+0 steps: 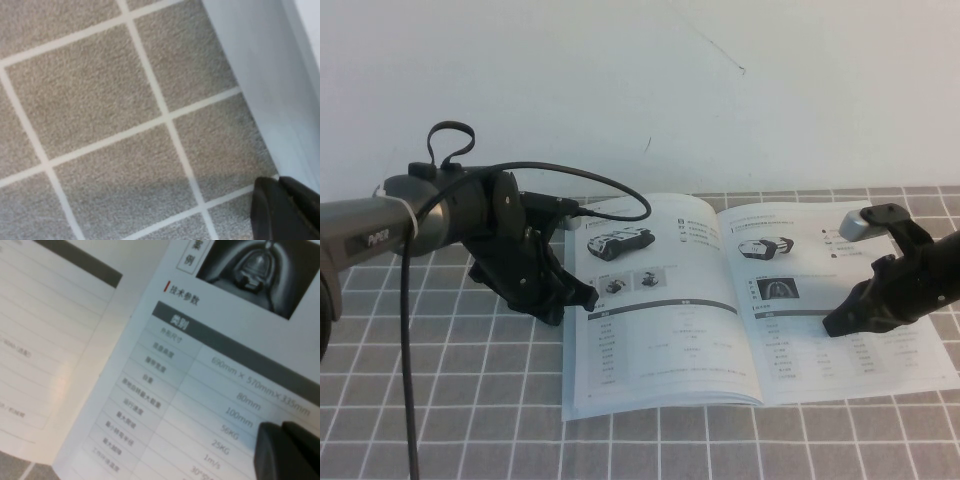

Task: Close book
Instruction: 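Close the open booklet and leave it lying on the table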

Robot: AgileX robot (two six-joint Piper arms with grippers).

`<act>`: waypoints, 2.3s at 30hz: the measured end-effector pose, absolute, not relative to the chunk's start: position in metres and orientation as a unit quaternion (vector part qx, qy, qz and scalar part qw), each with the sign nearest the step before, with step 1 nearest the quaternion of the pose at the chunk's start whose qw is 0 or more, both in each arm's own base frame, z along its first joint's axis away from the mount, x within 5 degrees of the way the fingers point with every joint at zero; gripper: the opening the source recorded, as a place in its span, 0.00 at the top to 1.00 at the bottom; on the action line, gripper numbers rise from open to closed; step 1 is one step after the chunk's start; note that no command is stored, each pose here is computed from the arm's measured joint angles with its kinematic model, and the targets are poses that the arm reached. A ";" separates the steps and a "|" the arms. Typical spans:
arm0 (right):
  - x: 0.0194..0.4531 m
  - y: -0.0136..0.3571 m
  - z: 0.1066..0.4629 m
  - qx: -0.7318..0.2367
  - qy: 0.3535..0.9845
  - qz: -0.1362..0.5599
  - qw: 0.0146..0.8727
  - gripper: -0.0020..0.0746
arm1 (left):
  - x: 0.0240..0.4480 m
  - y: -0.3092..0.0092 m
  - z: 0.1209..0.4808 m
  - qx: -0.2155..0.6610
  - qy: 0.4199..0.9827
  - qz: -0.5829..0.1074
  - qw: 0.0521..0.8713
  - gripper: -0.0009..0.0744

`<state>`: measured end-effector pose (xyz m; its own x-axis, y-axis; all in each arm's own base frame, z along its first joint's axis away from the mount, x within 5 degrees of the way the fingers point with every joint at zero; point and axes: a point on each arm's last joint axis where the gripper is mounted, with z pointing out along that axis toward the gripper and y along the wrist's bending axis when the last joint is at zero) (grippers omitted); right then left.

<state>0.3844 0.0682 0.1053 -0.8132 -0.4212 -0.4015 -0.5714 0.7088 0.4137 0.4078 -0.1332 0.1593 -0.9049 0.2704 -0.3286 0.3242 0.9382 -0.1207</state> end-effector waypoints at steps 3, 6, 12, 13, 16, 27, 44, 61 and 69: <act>0.385 0.067 0.100 -0.264 0.914 0.277 0.133 0.98 | 0.408 -0.133 0.159 0.153 0.972 -0.084 0.155 0.99; 0.385 0.066 0.099 -0.262 0.914 0.281 0.130 0.98 | 0.408 -0.133 0.158 0.152 0.972 -0.084 0.156 0.99; 0.385 0.066 0.099 -0.261 0.914 0.283 0.130 0.98 | 0.410 -0.134 0.155 0.145 0.973 -0.091 0.152 0.99; 0.386 0.066 0.099 -0.261 0.913 0.283 0.130 0.98 | 0.410 -0.135 0.154 0.142 0.974 -0.094 0.151 0.99; 0.386 0.066 0.098 -0.261 0.913 0.284 0.129 0.98 | 0.410 -0.137 0.154 0.135 0.973 -0.109 0.150 0.99; 0.386 0.067 0.099 -0.261 0.913 0.285 0.129 0.98 | 0.413 -0.158 0.154 0.122 0.952 -0.235 0.153 0.99; 0.386 0.067 0.099 -0.247 0.912 0.301 0.129 0.98 | 0.413 -0.193 0.184 0.114 0.861 -0.456 0.194 0.99; 0.402 0.070 0.197 -0.315 0.899 0.239 0.190 0.98 | 0.415 -0.206 0.193 0.100 0.834 -0.492 0.230 0.99; 0.393 0.073 0.289 -0.347 0.871 0.234 0.258 0.98 | 0.398 -0.247 0.192 0.169 0.831 -0.466 0.251 0.99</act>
